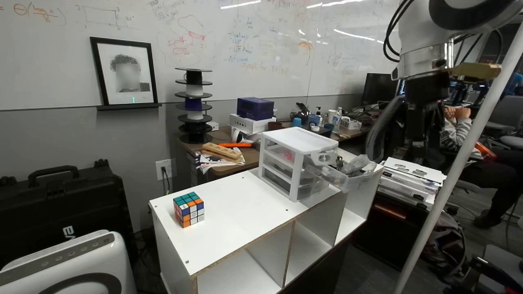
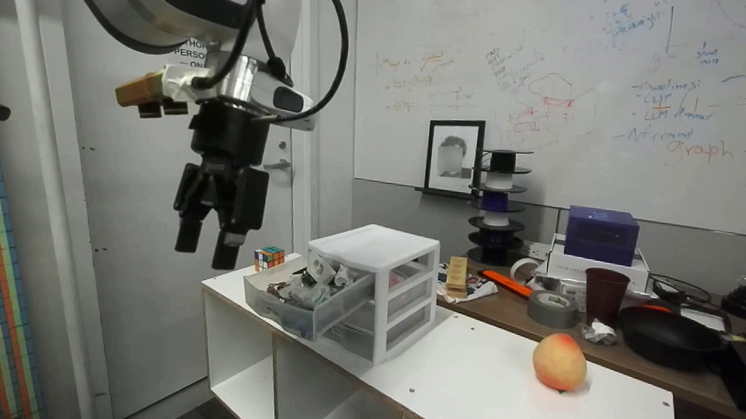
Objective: Put the papers in the top drawer
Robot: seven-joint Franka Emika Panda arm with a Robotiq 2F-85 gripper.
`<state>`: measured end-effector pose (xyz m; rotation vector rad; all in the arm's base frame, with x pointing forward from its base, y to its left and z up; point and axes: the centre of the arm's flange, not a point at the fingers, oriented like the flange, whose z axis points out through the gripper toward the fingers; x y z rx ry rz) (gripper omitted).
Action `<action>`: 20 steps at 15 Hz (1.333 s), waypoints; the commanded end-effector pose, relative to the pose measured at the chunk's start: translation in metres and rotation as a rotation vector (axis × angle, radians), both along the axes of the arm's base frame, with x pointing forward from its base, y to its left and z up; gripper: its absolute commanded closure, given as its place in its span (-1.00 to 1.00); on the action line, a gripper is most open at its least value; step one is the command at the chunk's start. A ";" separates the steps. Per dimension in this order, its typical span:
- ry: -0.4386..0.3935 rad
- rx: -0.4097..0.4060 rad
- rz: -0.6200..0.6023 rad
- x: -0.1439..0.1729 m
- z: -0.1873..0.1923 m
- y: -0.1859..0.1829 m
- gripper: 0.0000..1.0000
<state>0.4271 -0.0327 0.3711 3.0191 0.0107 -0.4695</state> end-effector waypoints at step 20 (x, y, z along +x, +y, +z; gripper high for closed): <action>-0.371 0.098 0.131 0.034 -0.089 0.017 0.84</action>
